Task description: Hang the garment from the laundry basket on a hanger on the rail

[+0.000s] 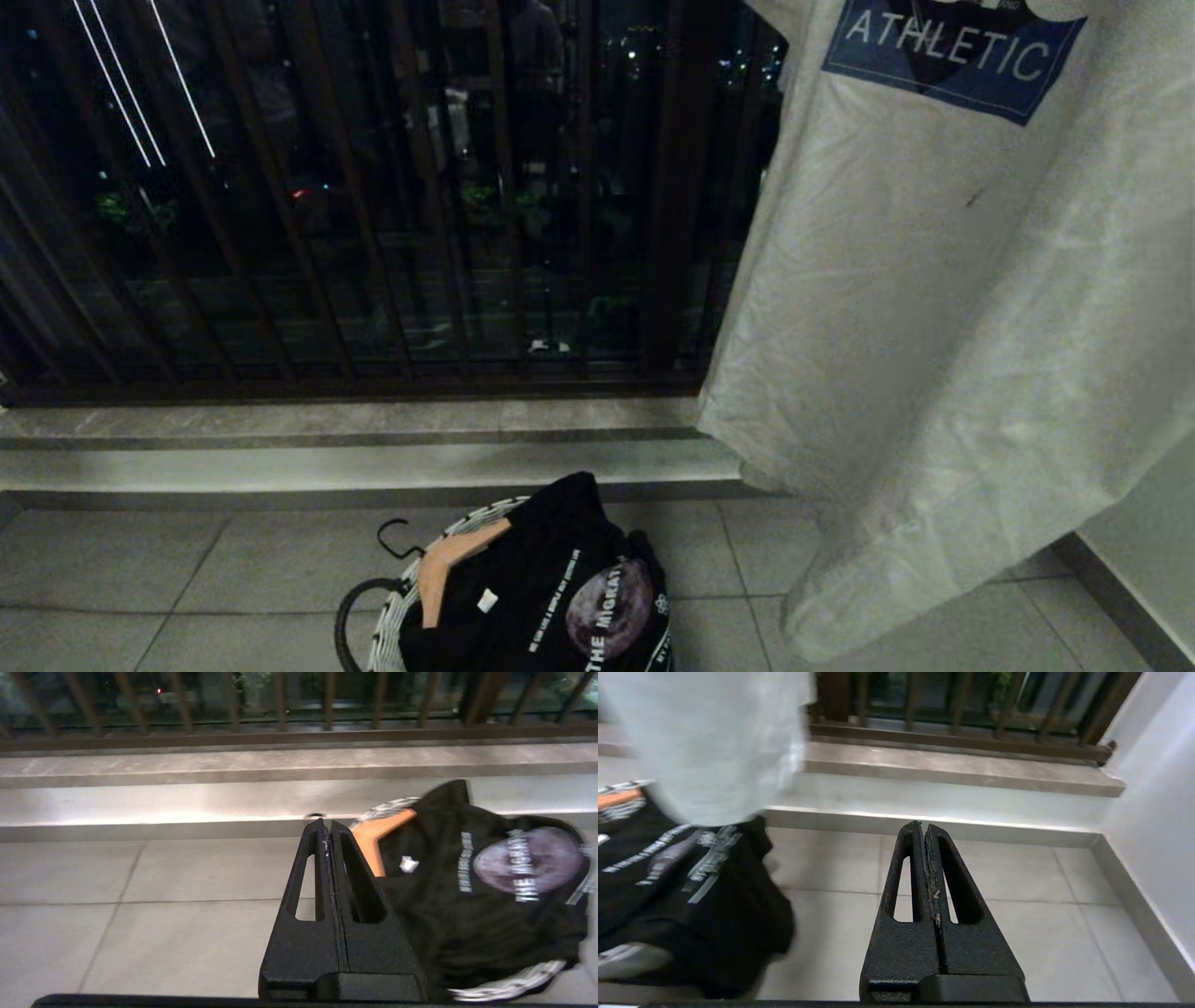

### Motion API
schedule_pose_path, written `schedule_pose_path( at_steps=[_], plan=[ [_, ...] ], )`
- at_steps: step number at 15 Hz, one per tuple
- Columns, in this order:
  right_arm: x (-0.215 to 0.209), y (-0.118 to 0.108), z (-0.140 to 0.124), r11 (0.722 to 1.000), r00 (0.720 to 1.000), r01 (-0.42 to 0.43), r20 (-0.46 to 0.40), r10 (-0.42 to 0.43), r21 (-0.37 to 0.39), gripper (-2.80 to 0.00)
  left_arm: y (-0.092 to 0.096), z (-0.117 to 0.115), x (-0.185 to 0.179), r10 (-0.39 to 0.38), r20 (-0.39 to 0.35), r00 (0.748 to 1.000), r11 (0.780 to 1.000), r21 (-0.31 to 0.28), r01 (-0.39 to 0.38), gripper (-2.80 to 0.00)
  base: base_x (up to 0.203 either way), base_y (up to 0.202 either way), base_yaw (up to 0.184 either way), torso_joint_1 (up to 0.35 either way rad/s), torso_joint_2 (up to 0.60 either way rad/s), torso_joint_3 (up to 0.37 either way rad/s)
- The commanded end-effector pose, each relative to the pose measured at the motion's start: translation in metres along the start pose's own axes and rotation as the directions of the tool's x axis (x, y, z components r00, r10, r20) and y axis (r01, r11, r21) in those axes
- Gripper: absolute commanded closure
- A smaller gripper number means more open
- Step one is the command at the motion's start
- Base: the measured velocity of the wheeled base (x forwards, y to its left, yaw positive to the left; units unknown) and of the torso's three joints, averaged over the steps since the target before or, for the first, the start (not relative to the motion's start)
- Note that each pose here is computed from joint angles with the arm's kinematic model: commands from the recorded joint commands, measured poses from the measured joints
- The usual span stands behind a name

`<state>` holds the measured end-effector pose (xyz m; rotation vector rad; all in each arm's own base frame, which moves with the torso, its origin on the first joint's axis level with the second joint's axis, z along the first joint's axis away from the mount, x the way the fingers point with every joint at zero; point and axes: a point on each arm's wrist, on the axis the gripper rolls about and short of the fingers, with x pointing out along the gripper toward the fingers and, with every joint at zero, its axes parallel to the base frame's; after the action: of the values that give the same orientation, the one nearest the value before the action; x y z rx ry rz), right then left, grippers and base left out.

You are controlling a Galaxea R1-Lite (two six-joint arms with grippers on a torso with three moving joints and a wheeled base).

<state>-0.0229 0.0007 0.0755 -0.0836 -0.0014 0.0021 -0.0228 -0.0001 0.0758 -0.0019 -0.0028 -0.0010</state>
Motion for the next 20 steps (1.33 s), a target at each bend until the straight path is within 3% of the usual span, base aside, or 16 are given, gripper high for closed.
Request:
schedule_pose_path(
  at_steps=[1, 8, 20],
  plan=[
    [0.0001, 0.0, 0.0, 1.0, 1.0, -0.001, -0.001, 0.001, -0.001, 0.0, 0.0, -0.0004, 0.0001, 0.001, -0.001, 1.0, 1.0, -0.001, -0.001, 0.0, 0.0, -0.189, 0.002, 0.002, 0.0, 0.007],
    [0.0001, 0.0, 0.0, 1.0, 1.0, -0.001, -0.001, 0.001, -0.001, 0.0, 0.0, -0.0002, 0.0001, 0.001, 0.0, 1.0, 1.0, 0.002, -0.001, 0.0, 0.0, -0.032, 0.001, 0.001, 0.0, -0.02],
    [0.0001, 0.0, 0.0, 1.0, 1.0, -0.001, -0.001, 0.001, -0.001, 0.0, 0.0, -0.0002, 0.0001, 0.001, 0.0, 1.0, 1.0, 0.002, -0.001, 0.0, 0.0, 0.0, 0.0, 0.004, 0.0, -0.191]
  ],
)
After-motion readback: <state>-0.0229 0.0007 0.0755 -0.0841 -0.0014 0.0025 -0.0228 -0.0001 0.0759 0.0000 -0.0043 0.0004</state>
